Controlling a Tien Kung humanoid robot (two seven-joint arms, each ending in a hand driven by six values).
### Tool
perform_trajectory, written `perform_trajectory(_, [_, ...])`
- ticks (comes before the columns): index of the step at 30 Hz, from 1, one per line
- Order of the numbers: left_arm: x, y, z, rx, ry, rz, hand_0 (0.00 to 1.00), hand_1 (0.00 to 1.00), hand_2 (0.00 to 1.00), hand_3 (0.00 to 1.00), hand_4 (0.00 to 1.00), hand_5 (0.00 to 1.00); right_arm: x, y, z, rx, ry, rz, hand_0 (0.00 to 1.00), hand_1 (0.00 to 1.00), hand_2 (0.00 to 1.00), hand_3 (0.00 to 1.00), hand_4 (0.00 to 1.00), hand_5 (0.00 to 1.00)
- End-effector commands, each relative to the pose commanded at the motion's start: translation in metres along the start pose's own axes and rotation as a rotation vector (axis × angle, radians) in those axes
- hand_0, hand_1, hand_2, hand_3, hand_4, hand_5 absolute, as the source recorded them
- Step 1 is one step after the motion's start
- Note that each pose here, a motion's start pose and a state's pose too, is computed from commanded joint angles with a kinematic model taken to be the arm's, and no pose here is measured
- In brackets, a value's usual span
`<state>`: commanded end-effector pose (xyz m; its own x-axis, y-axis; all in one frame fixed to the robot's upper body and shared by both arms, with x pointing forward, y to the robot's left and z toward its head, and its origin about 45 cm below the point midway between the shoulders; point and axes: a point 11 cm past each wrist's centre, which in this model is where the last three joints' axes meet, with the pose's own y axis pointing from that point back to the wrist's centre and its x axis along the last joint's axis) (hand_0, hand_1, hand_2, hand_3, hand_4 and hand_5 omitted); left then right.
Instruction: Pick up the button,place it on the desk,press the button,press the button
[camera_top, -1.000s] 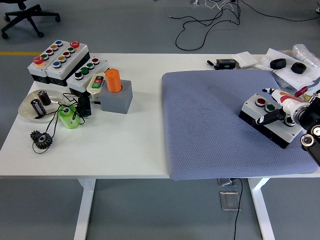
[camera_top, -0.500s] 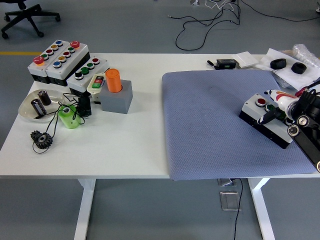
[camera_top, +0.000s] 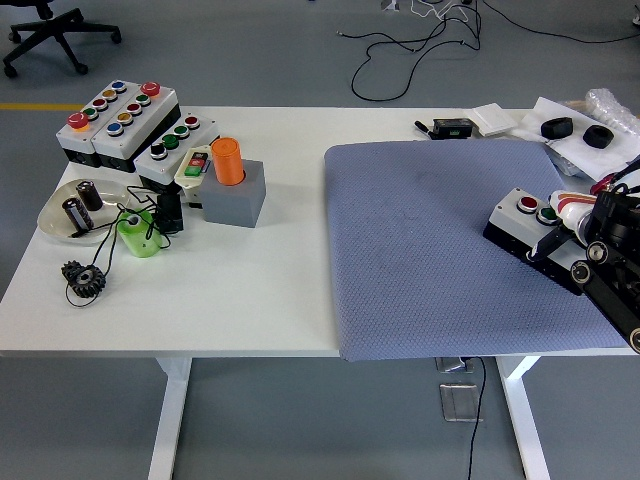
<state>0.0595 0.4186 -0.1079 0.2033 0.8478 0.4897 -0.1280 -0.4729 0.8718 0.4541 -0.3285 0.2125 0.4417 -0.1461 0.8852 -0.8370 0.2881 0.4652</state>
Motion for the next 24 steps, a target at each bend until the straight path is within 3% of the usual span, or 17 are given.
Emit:
perform_trajectory(5, [0.0, 0.0, 0.0, 0.0, 0.004, 0.0, 0.599, 0.518, 0.49, 0.446, 0.274, 0.971, 0.002, -0.002, 0.014, 0.005, -0.043, 0.034, 0.269, 0.191, 0.218, 0.347, 0.806, 0.074])
perform_trajectory(6, [0.0, 0.0, 0.0, 0.0, 0.002, 0.0, 0.599, 0.518, 0.49, 0.446, 0.273, 0.971, 0.004, 0.0, 0.015, 0.038, -0.053, 0.054, 0.141, 0.048, 0.132, 0.301, 0.68, 0.002])
perform_trajectory(15, [-0.001, 0.0, -0.002, 0.004, -0.001, 0.001, 0.599, 0.519, 0.491, 0.446, 0.272, 0.97, 0.026, 0.022, 0.008, 0.311, -0.019, 0.247, 0.107, 0.025, 0.115, 0.297, 0.631, 0.002])
perform_trajectory(19, [-0.001, 0.0, -0.005, 0.008, -0.006, 0.0, 0.598, 0.52, 0.492, 0.447, 0.272, 0.972, 0.033, 0.042, -0.004, 0.505, 0.094, 0.288, 0.095, 0.01, 0.108, 0.295, 0.602, 0.027])
perform_trajectory(23, [-0.002, 0.0, -0.007, 0.013, -0.015, -0.001, 0.598, 0.52, 0.492, 0.447, 0.272, 0.972, 0.018, 0.066, -0.03, 0.723, 0.231, 0.238, 0.095, 0.01, 0.108, 0.295, 0.602, 0.027])
perform_trajectory(24, [-0.002, 0.0, -0.008, 0.014, -0.015, -0.001, 0.598, 0.52, 0.492, 0.447, 0.272, 0.972, 0.015, 0.069, -0.033, 0.747, 0.245, 0.228, 0.095, 0.01, 0.108, 0.295, 0.602, 0.027])
